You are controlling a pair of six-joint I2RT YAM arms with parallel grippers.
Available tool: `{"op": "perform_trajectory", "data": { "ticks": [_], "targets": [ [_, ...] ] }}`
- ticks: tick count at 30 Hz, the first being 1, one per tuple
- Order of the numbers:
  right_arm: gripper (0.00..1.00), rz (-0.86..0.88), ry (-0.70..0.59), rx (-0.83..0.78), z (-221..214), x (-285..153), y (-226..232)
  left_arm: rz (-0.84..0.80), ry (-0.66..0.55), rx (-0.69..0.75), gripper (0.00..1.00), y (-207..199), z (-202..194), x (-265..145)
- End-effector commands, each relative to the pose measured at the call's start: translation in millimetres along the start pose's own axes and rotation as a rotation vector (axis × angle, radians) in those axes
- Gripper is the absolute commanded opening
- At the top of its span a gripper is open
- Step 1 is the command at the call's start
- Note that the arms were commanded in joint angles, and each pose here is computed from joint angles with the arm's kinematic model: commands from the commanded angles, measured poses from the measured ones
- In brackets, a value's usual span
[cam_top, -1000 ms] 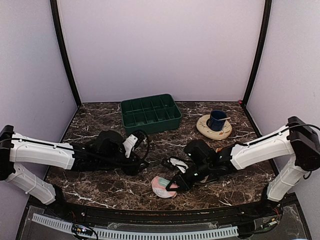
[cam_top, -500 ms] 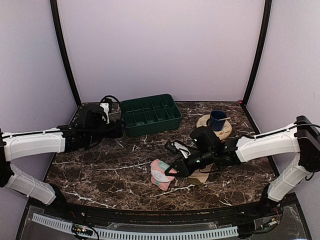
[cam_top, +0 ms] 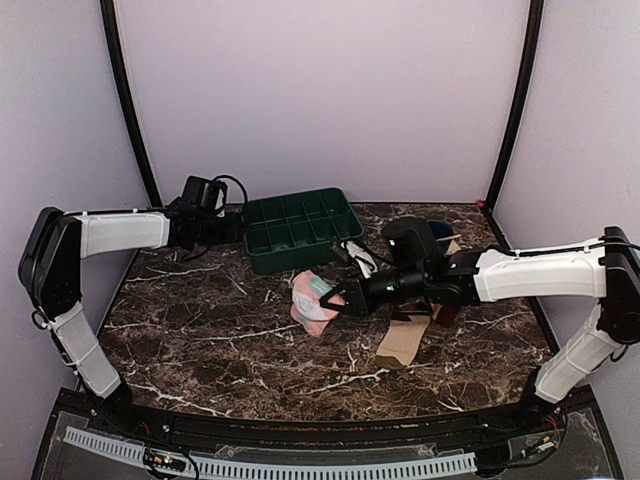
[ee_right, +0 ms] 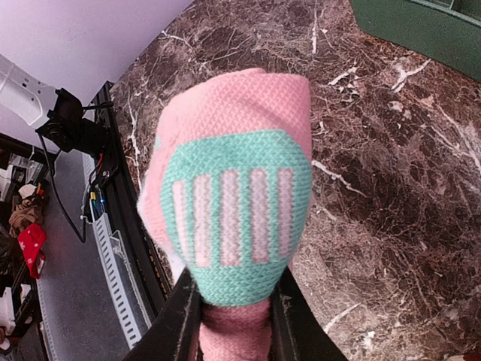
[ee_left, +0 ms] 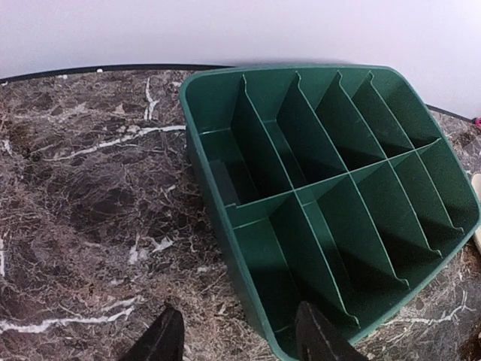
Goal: Roll the socks
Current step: Move the storage box to the center of the board.
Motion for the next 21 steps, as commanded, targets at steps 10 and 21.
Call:
{"op": "perform_trajectory", "data": {
  "ticks": [10, 21],
  "targets": [
    [0.0, -0.073, -0.052, -0.047, 20.7, 1.1, -4.4, -0.113, 0.171, -0.019, 0.55, -4.6, 14.8, 42.8],
    [0.0, -0.1, -0.055, -0.061, 27.9, 2.9, -5.9, -0.113, 0.278, -0.012, 0.39, -3.7, -7.9, 59.7]
  ]
}}
Point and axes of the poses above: each gripper's point midway between its finger pads, its own x axis out along the fingers, its own y axis along the line the jaws close on, z = x × y, the point moved 9 cm from there along -x, back along the fingers, and after that the axes turned 10 degrees about x, right-handed, at the moved point
